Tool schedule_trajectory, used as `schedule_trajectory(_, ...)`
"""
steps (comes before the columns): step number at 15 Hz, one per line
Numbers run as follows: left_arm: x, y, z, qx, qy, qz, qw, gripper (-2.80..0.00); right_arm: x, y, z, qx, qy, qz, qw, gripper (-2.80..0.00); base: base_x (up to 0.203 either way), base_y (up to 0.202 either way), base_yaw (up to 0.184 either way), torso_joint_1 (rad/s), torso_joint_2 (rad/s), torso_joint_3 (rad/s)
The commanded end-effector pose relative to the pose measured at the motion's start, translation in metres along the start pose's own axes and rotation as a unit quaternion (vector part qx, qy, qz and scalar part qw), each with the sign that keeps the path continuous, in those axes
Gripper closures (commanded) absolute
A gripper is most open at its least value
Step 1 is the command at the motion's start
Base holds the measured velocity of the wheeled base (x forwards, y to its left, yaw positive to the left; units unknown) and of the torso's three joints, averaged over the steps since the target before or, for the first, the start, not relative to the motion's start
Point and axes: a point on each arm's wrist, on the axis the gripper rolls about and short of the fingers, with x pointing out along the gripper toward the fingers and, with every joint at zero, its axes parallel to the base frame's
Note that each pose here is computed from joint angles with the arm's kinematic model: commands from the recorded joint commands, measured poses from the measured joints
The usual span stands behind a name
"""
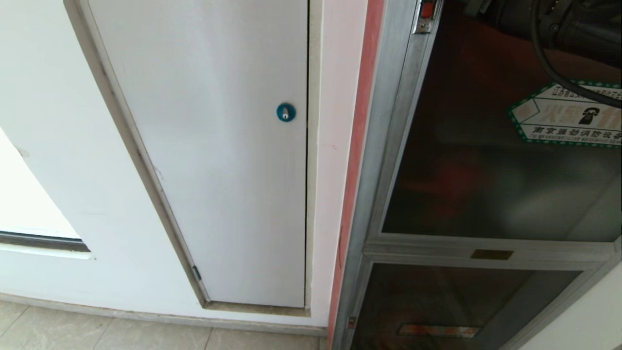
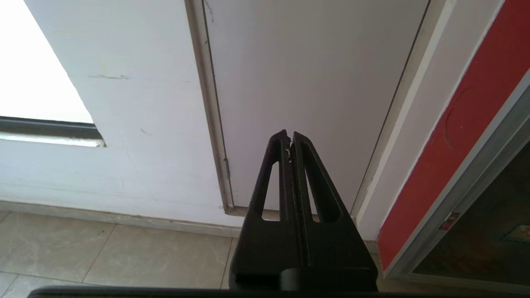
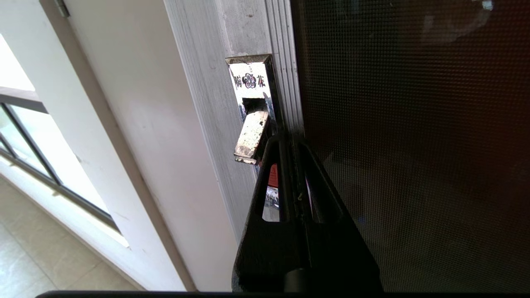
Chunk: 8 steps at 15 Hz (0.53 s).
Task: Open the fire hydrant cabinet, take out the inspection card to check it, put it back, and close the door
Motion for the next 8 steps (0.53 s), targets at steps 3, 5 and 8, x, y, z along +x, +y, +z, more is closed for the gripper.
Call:
schedule_trajectory(3,0.001,0.0,-0.005,0.0,0.009,0.001,1.0,0.0,-0.007,0.01,0.006,0.003,-0.007,0.016,1.0,0.0,0.0,0.0,0.0,0.0,0.0,0.0)
schedule_trajectory(5,0.001,0.0,-0.005,0.0,0.009,0.001,1.0,0.0,-0.012,0.018,0.009,0.006,-0.009,0.03,0.999,0.0,0.0,0.0,0.0,0.0,0.0,0.0)
schedule_trajectory(8,0.001,0.0,-0.005,0.0,0.009,0.001,1.0,0.0,-0.02,0.028,0.014,0.023,-0.012,0.044,0.999,0.0,0.0,0.0,0.0,0.0,0.0,0.0)
